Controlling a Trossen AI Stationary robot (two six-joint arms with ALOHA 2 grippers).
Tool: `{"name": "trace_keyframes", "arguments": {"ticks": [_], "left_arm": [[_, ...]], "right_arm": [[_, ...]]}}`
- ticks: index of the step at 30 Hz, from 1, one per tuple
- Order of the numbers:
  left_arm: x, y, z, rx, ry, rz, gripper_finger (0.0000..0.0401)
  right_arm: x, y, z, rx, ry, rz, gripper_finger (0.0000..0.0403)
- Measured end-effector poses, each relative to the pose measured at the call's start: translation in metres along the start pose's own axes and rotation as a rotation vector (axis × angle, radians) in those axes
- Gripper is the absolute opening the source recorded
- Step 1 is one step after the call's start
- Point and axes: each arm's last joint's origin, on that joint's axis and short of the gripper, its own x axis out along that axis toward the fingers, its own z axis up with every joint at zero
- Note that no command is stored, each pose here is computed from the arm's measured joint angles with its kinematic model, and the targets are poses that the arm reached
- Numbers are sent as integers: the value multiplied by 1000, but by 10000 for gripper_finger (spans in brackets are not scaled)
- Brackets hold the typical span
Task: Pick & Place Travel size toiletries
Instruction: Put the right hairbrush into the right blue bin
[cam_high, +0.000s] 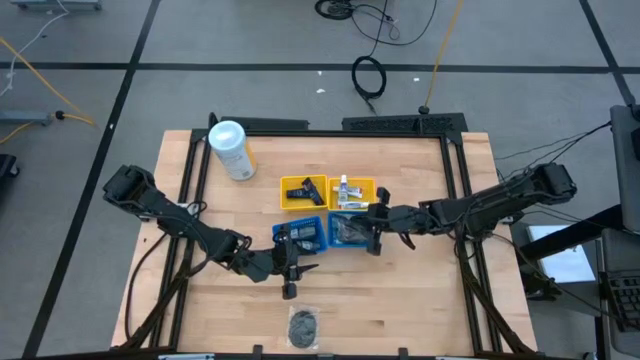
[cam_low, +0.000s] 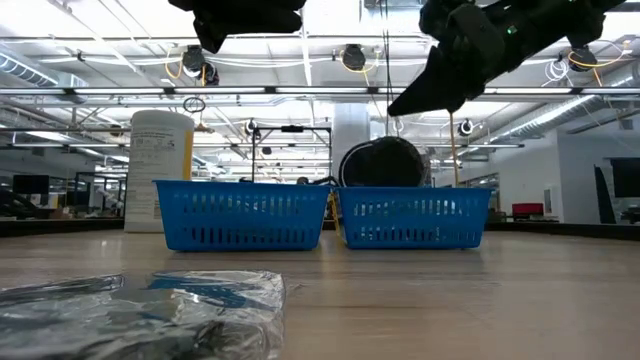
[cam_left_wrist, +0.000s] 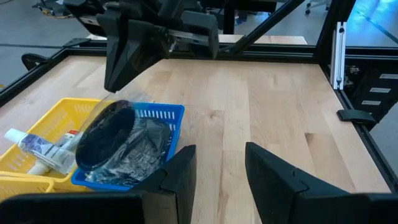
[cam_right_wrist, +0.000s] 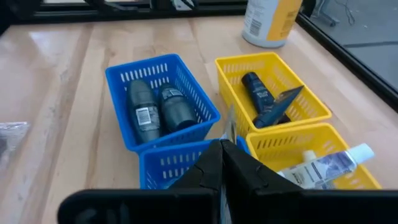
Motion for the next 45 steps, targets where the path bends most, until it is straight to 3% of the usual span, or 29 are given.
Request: {"name": "trace_keyframes", "arguments": {"ticks": [11,16,30,34,45], "left_arm": [[0,0,0,0,0,0,136],[0,0,0,1,2,1,136],[0,0,-1,2,6,2,136],[0,0,-1,-2,6,3,136],[0,0,-3,-36,35,-29,136]], "right_arm": [[-7,7,9,31,-80,52,0],[-6,9,4,39,-41,62,0],[-4,4,-39,49,-15,66,4],[-5,4,-36,63,-67,76,35],[-5,5,-32,53,-106,84,181]]}}
